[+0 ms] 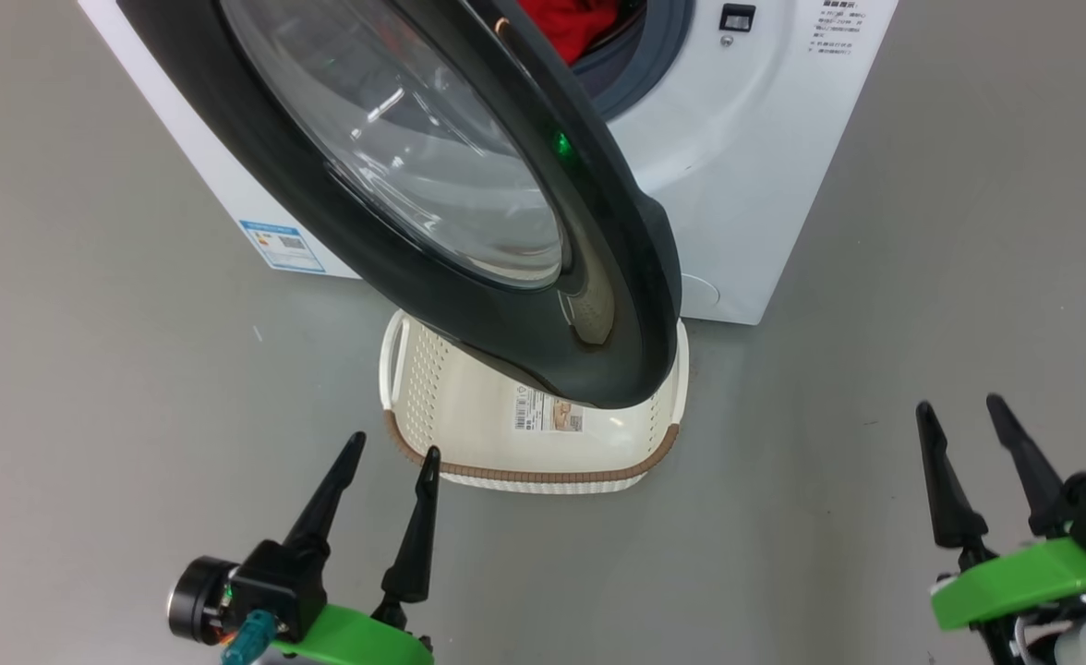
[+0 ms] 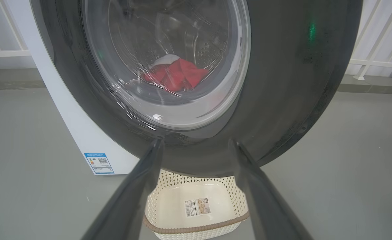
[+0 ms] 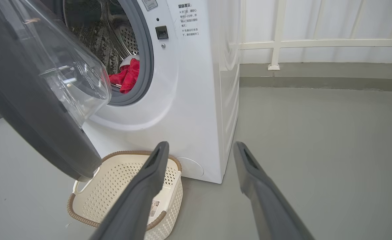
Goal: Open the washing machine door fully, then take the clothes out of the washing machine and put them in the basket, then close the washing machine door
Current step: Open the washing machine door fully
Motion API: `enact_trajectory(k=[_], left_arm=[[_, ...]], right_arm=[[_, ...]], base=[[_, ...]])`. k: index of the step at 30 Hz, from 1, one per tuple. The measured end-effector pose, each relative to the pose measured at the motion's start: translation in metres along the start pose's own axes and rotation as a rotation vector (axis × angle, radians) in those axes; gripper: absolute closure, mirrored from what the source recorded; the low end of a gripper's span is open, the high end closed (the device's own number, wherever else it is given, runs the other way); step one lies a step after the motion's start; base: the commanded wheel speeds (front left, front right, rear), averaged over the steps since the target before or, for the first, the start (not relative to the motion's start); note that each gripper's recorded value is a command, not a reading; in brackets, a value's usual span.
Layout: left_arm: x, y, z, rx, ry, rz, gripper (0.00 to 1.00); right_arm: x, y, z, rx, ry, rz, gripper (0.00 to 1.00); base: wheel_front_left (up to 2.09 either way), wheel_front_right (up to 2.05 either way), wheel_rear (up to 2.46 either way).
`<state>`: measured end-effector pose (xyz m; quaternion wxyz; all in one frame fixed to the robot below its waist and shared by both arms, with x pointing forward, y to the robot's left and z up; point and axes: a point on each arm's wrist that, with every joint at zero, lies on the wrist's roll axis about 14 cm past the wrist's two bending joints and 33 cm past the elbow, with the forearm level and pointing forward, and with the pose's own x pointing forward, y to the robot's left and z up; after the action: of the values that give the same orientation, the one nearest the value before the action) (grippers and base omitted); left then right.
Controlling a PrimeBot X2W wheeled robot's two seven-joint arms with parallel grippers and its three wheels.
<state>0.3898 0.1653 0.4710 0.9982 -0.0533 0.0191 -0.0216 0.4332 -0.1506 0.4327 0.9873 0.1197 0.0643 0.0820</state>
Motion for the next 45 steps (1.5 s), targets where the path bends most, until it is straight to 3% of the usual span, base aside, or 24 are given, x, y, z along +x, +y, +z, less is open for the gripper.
enact_trajectory(k=[11,26,27,29,39,45], left_arm=[[-0.003,-0.001,-0.004,0.007,0.013,-0.002,0.00],[-0.003,-0.002,-0.004,0.013,0.013,-0.007,0.00],[-0.003,-0.002,-0.004,0.013,0.013,-0.007,0.00],[-0.002,-0.002,-0.005,0.013,0.014,-0.006,0.00],[-0.002,-0.001,-0.006,0.013,0.019,-0.003,0.00],[-0.004,0.001,-0.006,0.015,0.020,0.001,0.00]], right_arm=[[-0.019,-0.003,-0.017,0.007,0.041,-0.043,0.00],[-0.019,-0.002,-0.013,0.011,0.027,-0.045,0.00],[-0.019,-0.001,-0.011,0.018,0.021,-0.042,0.09],[-0.015,0.003,-0.006,0.054,0.000,-0.035,1.00],[0.030,0.042,0.054,0.159,-0.168,0.119,1.00],[0.052,0.081,0.087,0.290,-0.224,0.261,1.00]], base=[[0.00,0.00,0.00],[0.00,0.00,0.00],[0.00,0.00,0.00],[0.00,0.00,0.00],[0.00,0.00,0.00],[0.00,0.00,0.00]])
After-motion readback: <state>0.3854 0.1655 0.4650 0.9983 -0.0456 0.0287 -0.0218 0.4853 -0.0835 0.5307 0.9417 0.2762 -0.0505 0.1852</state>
